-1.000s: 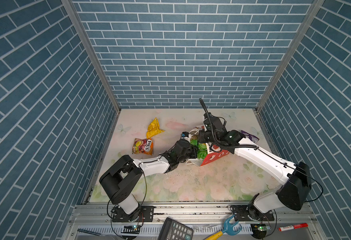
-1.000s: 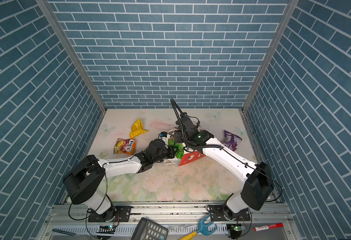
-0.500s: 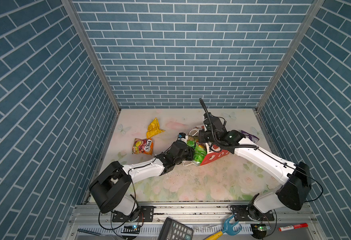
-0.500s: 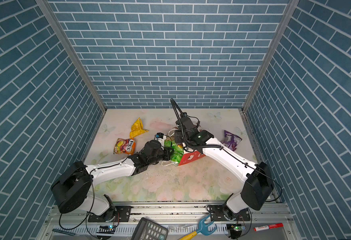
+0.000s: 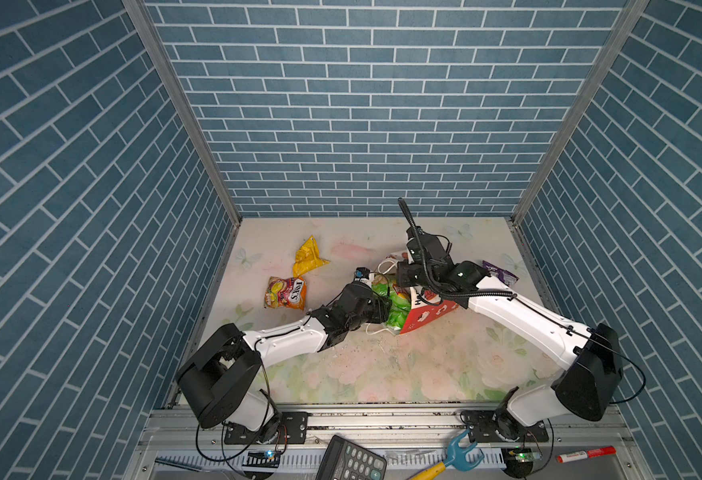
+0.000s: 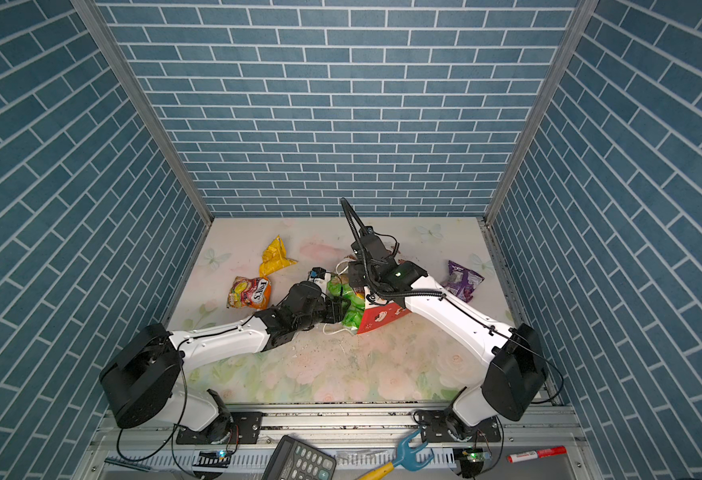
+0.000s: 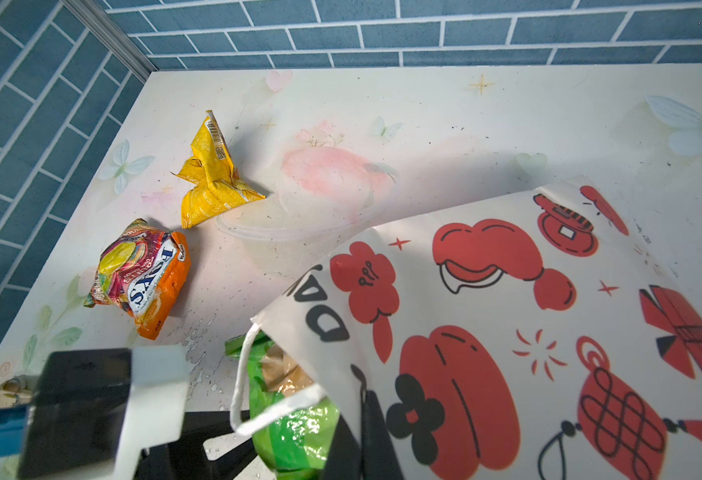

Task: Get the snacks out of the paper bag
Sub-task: 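Draw the Lay's bag out of the bag mouth with the left gripper, then lift the green Lay's bag up and clear of the paper bag with the left gripper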

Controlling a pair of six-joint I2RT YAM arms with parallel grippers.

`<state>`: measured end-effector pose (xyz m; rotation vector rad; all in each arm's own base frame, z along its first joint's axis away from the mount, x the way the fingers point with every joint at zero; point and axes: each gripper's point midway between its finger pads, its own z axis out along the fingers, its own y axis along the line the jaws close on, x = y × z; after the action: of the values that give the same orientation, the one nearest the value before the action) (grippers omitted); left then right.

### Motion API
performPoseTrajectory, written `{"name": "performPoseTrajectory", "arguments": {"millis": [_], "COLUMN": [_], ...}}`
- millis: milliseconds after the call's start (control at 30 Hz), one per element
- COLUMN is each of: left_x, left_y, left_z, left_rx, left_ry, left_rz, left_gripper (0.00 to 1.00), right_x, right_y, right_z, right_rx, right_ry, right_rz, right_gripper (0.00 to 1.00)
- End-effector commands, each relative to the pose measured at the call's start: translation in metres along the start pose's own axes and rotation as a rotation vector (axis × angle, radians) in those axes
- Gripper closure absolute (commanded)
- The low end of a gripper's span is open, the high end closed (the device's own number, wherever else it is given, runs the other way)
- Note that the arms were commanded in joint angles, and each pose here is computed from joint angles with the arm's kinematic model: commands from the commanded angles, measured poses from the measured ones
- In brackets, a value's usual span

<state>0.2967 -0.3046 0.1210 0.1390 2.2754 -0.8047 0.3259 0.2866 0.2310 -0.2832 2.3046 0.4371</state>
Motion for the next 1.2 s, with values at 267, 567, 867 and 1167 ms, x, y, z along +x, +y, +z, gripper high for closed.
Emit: {"name": "performPoseTrajectory", "arguments": {"millis": [267,567,867,1167], "left_x": [0.002,-0.001,-0.004,-0.016], "left_y": [0.0,-0.004,0.001,0.003], "left_z": [0.016,0.018,0.006,-0.014], "left_rx": [0.12,0.15,0.118,0.089], "left_ry": [0.048,0.046,0.021,-0.031], "left_rz": [-0.138,-0.159,-0.135,-0.106], "left_gripper": [0.55,0.89,0.99,1.0], "right_x": [-0.001,0.001,0.001,0.002], "right_y": [-0.003,-0.004,-0.005,-0.005], "right_z": [-0.003,-0.001,0.0,-0.002], "right_rx": [0.002,0.005,0.011,0.007], "right_ry": [-0.015,-0.014,-0.015,-0.016], "right_rz": [0.015,0.013,0.012,0.015], "right_gripper": [1.0,1.0,1.0,1.0]}}
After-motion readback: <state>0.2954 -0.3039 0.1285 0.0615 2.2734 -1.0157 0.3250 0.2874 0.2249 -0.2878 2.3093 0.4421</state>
